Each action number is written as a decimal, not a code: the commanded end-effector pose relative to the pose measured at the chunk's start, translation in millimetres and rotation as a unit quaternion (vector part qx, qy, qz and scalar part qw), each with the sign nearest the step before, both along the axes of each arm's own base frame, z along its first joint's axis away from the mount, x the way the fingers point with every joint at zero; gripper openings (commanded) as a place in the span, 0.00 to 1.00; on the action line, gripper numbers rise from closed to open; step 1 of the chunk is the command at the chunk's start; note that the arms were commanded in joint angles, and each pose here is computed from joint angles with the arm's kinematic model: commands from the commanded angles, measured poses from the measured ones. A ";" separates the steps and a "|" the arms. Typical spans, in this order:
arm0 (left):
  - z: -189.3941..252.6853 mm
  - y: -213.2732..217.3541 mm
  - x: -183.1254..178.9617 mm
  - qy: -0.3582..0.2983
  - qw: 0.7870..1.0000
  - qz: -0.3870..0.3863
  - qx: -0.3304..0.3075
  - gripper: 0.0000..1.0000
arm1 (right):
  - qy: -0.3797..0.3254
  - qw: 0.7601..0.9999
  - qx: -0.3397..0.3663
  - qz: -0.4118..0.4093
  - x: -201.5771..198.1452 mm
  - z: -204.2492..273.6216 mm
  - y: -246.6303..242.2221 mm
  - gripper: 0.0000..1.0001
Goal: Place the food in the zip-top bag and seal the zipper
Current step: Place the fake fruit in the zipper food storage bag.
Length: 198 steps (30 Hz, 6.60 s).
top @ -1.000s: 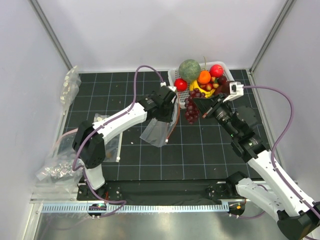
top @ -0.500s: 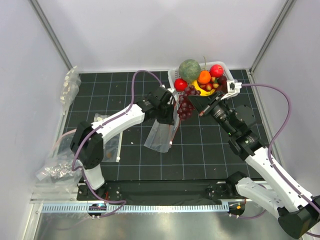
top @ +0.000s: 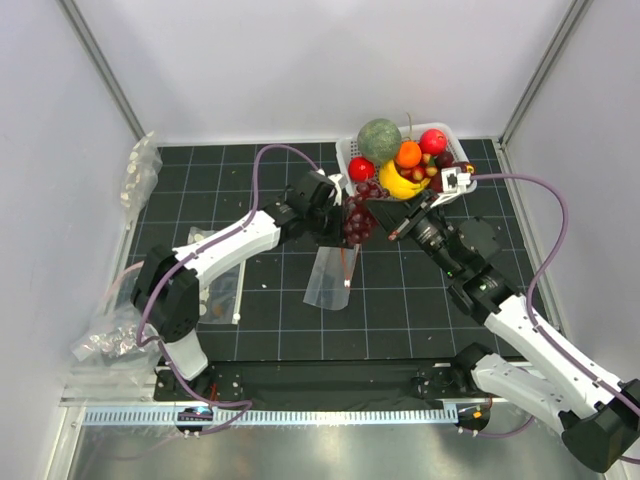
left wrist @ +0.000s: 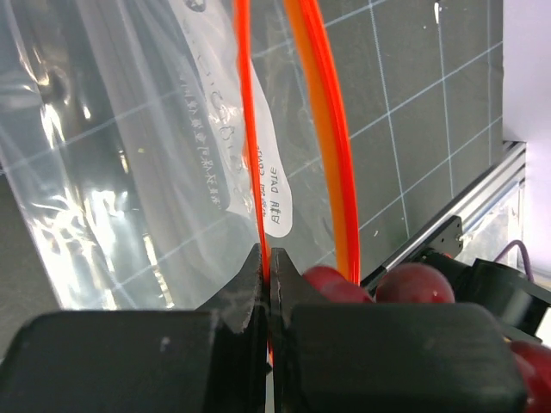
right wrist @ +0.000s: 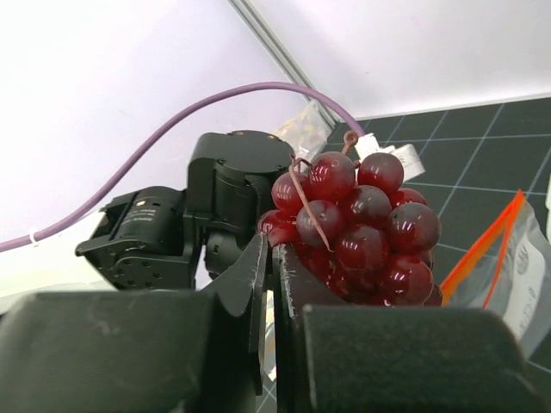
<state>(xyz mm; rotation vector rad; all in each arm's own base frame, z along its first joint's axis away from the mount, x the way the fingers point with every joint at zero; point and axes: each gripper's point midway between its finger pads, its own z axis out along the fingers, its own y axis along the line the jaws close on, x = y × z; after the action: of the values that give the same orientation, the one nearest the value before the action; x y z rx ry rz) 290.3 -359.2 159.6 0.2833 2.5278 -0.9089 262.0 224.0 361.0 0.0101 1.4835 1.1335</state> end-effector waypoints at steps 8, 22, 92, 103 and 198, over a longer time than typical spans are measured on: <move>25.0 -7.0 1.6 -0.019 0.999 -0.005 -0.043 0.00 | -0.068 0.997 0.042 -0.006 -7.9 42.9 2.2 0.01; 44.3 16.0 -2.0 -0.052 0.997 0.014 -0.045 0.00 | -0.001 0.998 -0.004 -0.070 8.4 -19.9 -8.6 0.01; 87.6 58.8 -13.2 -0.123 0.986 0.045 -0.101 0.00 | 0.066 0.978 -0.198 -0.015 -2.6 -116.3 84.9 0.01; 76.7 27.8 -34.0 -0.083 0.987 -0.041 -0.135 0.00 | 0.075 0.983 -0.168 -0.017 16.4 -110.1 67.6 0.01; 177.2 34.5 -52.6 -0.116 0.891 -0.039 -0.437 0.00 | 0.087 0.987 -0.121 0.059 -34.6 -66.8 23.7 0.01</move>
<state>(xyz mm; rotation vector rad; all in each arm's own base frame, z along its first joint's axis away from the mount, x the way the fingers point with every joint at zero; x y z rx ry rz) 250.4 -332.1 305.5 0.1103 1.7916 -1.7512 221.1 251.1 273.6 -0.1547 1.8500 1.0921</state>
